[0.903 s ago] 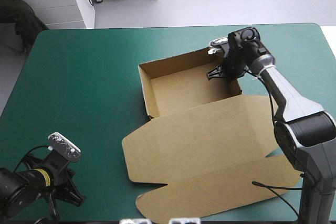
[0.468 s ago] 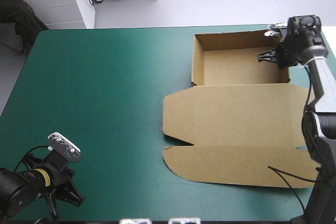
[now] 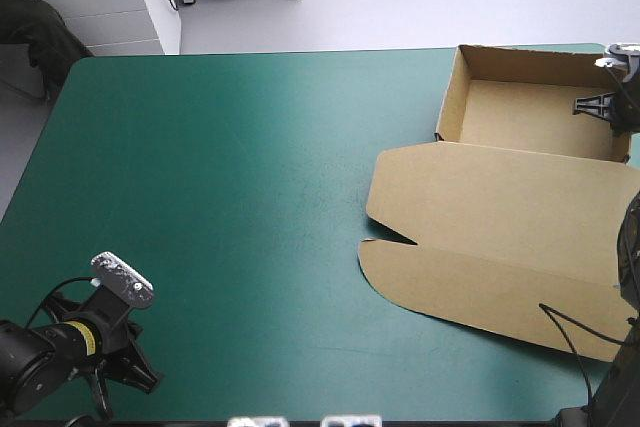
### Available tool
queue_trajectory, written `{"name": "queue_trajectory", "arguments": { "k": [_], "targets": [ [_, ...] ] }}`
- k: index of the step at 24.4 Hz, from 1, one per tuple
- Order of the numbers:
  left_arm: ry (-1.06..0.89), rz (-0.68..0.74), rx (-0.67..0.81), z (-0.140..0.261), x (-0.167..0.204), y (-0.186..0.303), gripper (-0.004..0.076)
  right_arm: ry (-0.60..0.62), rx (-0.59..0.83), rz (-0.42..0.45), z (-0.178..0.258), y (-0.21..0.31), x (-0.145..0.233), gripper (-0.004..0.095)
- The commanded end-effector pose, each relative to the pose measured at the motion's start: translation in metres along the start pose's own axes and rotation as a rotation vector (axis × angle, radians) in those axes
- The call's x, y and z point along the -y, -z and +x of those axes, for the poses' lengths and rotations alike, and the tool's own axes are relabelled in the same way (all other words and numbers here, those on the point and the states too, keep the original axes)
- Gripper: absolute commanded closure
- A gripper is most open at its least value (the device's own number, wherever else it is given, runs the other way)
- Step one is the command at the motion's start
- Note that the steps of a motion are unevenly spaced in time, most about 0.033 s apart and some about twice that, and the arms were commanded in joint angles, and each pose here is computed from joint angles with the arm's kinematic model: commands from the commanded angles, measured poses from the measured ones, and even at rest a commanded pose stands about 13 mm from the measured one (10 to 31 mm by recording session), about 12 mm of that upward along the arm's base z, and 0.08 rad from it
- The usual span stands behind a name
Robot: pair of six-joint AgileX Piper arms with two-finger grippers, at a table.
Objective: Fold the box
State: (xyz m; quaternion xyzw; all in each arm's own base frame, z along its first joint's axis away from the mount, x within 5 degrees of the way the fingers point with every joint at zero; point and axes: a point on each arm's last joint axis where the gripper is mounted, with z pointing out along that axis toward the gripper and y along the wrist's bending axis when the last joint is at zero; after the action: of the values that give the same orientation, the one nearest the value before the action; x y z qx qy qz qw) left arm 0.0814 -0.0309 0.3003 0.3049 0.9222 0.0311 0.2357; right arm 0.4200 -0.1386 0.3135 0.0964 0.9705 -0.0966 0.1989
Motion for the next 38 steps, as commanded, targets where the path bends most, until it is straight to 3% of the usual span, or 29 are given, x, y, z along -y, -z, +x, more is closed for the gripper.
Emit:
{"name": "queue_trajectory", "arguments": {
  "k": [1, 4, 6, 8, 9, 10, 11, 12, 17, 21, 26, 28, 31, 35, 36, 38],
  "targets": [
    [0.005, -0.012, 0.059, -0.007, -0.002, 0.006, 0.0712, -0.028, 0.137, 0.03, -0.006, 0.039, 0.019, 0.0927],
    [0.005, -0.015, 0.086, -0.009, -0.002, 0.006, 0.0712, -0.069, 0.127, 0.033, -0.005, 0.034, 0.025, 0.0926],
    [0.005, -0.016, 0.096, -0.01, -0.002, 0.006, 0.0713, -0.078, 0.115, 0.034, -0.004, 0.031, 0.027, 0.0844],
    [0.005, -0.016, 0.096, -0.01, -0.002, 0.006, 0.0712, -0.084, 0.12, 0.035, -0.005, 0.031, 0.028, 0.0609],
    [0.005, -0.016, 0.096, -0.01, -0.002, 0.006, 0.0712, -0.089, 0.126, 0.04, -0.005, 0.031, 0.03, 0.038],
    [0.005, -0.016, 0.096, -0.01, -0.002, 0.006, 0.0712, -0.089, 0.129, 0.04, -0.005, 0.031, 0.03, 0.0281],
    [0.005, -0.016, 0.096, -0.01, -0.002, 0.006, 0.0712, -0.109, 0.132, 0.042, -0.005, 0.031, 0.032, 0.006],
    [0.005, -0.016, 0.096, -0.01, -0.002, 0.006, 0.0713, -0.127, 0.132, 0.048, -0.005, 0.031, 0.033, -0.0034],
    [0.005, -0.017, 0.106, -0.011, -0.002, 0.006, 0.0714, -0.132, 0.145, 0.046, -0.003, 0.043, 0.033, -0.002],
    [0.009, -0.017, 0.106, -0.011, -0.002, 0.006, 0.0714, -0.144, 0.26, 0.054, -0.001, 0.098, 0.037, -0.0019],
    [0.005, -0.018, 0.117, -0.012, -0.002, 0.006, 0.0715, -0.117, 0.373, -0.094, 0.009, 0.15, 0.024, 0.0018],
    [0.005, -0.019, 0.13, -0.013, -0.003, 0.006, 0.0715, -0.088, 0.404, -0.185, 0.013, 0.166, 0.016, 0.0112],
    [0.005, -0.02, 0.134, -0.014, -0.003, 0.006, 0.0715, -0.031, 0.416, -0.33, 0.021, 0.184, 0.002, 0.0382],
    [0.005, -0.02, 0.134, -0.014, -0.003, 0.006, 0.0715, -0.004, 0.48, -0.493, 0.032, 0.208, -0.013, 0.0857],
    [0.005, -0.017, 0.134, -0.014, -0.002, 0.006, 0.0715, 0.015, 0.497, -0.52, 0.035, 0.215, -0.018, 0.0926],
    [0.006, -0.016, 0.135, -0.014, -0.002, 0.006, 0.0715, 0.038, 0.517, -0.551, 0.039, 0.225, -0.026, 0.092]
  ]
}}
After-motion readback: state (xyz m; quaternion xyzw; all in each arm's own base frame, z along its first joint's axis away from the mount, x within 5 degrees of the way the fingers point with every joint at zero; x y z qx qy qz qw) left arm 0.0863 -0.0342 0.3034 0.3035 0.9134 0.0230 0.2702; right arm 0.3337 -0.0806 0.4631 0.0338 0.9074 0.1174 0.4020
